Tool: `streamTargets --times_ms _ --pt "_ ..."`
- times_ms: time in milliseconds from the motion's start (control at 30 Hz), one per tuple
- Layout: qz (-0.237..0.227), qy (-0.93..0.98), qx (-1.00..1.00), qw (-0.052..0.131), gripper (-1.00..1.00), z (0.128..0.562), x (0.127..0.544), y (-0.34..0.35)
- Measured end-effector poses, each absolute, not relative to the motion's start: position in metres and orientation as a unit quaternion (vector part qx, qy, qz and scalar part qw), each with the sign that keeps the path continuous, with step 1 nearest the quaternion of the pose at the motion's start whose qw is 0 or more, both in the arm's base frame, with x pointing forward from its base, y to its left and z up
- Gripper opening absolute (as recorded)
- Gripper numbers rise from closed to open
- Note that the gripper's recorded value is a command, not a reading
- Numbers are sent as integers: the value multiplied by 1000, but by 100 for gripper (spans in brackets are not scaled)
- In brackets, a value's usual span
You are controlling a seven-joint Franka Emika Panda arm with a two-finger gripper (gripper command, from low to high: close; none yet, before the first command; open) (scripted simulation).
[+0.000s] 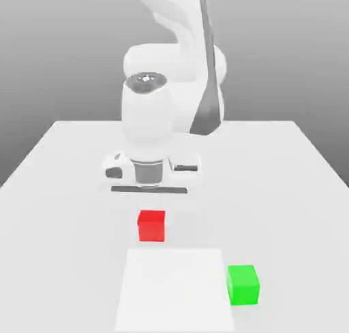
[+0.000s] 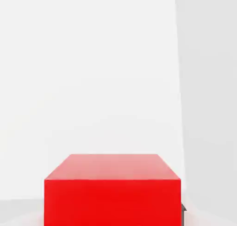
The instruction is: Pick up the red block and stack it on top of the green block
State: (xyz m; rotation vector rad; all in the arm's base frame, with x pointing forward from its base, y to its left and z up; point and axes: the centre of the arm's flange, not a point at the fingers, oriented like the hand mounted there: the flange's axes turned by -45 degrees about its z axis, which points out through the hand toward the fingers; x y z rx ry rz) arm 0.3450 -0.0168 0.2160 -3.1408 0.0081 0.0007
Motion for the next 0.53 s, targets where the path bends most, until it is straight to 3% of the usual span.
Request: streamTargets --times_ms 233,400,433,533 --pt "0 -95 -995 0 -100 243 402 119" --pt "0 -93 -996 0 -100 199 411 128" --pt "0 -92 -996 0 100 188 411 127" --pt "0 -92 -996 0 100 188 411 127"
